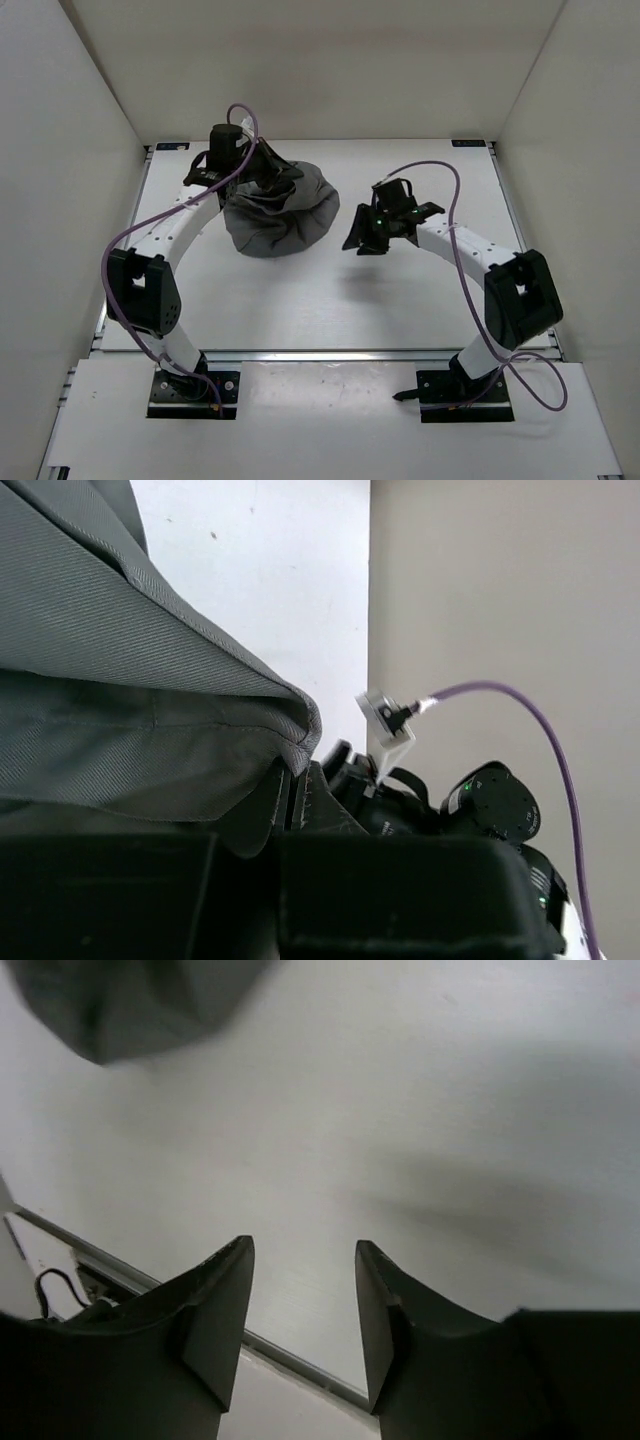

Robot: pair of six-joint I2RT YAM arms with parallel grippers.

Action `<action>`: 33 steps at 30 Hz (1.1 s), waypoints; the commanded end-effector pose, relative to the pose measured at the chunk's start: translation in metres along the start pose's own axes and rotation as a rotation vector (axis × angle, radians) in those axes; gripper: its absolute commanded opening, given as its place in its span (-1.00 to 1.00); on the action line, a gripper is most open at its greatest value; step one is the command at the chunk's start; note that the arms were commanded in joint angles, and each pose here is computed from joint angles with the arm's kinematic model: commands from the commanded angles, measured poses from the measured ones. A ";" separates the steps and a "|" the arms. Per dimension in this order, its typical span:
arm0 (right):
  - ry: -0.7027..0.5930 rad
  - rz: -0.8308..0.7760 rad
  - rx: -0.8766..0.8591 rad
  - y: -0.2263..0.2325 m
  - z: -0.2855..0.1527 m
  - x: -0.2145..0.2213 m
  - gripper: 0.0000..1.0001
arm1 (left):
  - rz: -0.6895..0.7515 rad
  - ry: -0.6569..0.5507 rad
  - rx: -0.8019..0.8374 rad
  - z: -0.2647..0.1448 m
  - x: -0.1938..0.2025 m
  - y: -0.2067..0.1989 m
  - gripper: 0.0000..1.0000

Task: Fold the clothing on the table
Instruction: Flatten the skirt out

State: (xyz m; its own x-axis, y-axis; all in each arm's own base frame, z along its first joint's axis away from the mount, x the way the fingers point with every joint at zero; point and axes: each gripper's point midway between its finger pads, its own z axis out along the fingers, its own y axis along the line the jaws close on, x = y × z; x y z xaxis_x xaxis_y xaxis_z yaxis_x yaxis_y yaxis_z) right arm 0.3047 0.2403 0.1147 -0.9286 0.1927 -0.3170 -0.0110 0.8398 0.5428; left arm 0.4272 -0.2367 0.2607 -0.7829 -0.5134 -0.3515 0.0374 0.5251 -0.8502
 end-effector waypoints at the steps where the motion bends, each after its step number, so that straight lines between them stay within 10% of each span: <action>1: -0.220 -0.109 -0.303 0.101 0.000 -0.055 -0.10 | 0.056 -0.056 0.090 -0.022 -0.014 -0.048 -1.00; 11: -0.256 0.178 -0.628 0.137 0.003 -0.071 0.08 | 0.064 -0.017 0.078 -0.033 0.001 -0.064 -1.00; 13: -0.258 0.262 -0.646 0.128 0.002 -0.064 0.24 | 0.067 0.008 0.082 -0.033 0.011 -0.072 -1.00; 14: -0.269 0.263 -0.654 0.124 0.001 -0.063 0.66 | 0.059 0.013 0.074 -0.030 0.011 -0.070 -1.00; 23: -0.217 0.372 -0.286 0.053 0.026 -0.038 0.70 | 0.110 0.111 0.214 -0.032 0.040 -0.132 -1.00; 33: 0.011 0.054 0.231 -0.003 0.075 0.039 0.75 | 0.004 0.032 0.189 -0.046 0.014 -0.085 -1.00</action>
State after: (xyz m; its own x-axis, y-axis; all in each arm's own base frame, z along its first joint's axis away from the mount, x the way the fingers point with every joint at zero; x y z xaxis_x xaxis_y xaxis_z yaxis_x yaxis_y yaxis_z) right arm 0.3364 0.3104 0.0832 -0.8778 0.3854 -0.2846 0.1572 0.7928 0.5889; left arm 0.3938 -0.2712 0.3107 -0.8337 -0.4585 -0.3076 0.0837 0.4457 -0.8912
